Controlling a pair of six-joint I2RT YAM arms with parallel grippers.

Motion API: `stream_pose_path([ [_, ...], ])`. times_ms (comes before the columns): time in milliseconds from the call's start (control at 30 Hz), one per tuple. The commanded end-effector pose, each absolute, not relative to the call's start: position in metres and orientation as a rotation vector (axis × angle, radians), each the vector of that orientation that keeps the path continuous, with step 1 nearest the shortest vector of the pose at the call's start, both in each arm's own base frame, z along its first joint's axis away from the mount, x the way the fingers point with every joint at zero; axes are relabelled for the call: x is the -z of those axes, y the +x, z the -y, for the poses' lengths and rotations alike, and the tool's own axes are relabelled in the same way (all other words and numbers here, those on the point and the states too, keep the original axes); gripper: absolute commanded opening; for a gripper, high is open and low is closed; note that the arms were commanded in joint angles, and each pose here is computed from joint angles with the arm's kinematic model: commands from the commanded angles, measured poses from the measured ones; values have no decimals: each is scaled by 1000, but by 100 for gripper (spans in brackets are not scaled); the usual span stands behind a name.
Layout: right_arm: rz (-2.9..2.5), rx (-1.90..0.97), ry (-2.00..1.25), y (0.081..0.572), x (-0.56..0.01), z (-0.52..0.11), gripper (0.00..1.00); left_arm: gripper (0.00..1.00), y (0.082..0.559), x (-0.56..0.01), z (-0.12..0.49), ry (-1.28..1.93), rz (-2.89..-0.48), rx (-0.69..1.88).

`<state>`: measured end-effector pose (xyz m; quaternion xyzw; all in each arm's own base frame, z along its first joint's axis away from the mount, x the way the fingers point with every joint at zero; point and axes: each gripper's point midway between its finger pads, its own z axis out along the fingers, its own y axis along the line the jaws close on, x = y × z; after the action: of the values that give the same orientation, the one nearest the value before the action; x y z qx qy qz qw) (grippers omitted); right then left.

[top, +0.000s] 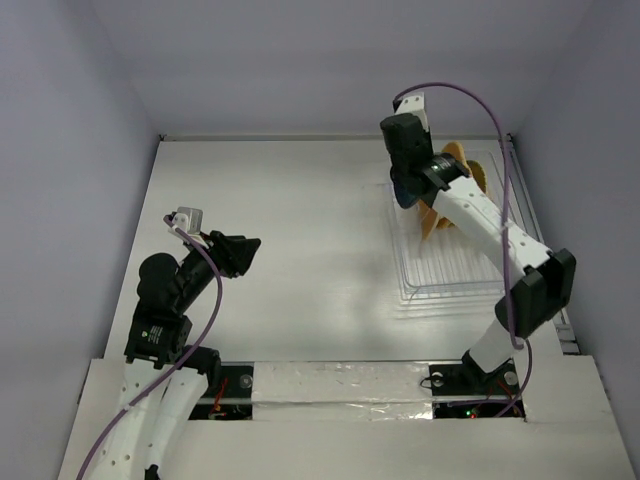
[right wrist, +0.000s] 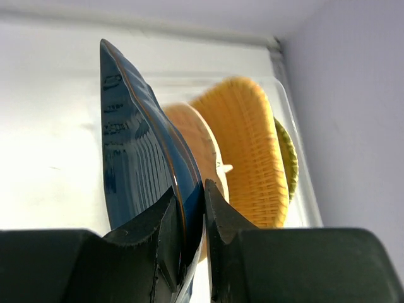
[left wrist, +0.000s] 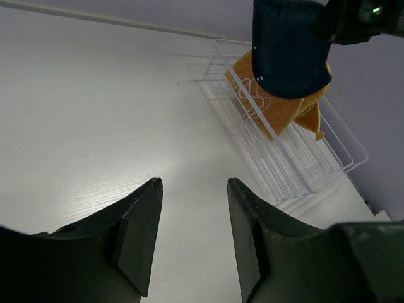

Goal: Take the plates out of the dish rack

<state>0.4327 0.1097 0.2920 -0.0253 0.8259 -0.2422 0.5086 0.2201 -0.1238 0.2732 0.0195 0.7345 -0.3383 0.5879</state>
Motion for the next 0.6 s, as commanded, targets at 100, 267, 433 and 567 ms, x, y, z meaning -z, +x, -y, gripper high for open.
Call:
stream_pose_path([
  [100, -1731, 87, 129, 403, -418, -135, 0, 42, 221, -280, 124, 48, -1684, 790],
  [267, -1718, -318, -9, 394, -419, -201, 0, 42, 222, -280, 124, 43, -1687, 787],
  [433, -1717, -737, -73, 393, -397, -289, 0, 43, 223, -280, 122, 33, -1691, 776],
  [567, -1765, -965, -66, 398, -356, -351, 0, 43, 224, -280, 120, 25, -1693, 766],
])
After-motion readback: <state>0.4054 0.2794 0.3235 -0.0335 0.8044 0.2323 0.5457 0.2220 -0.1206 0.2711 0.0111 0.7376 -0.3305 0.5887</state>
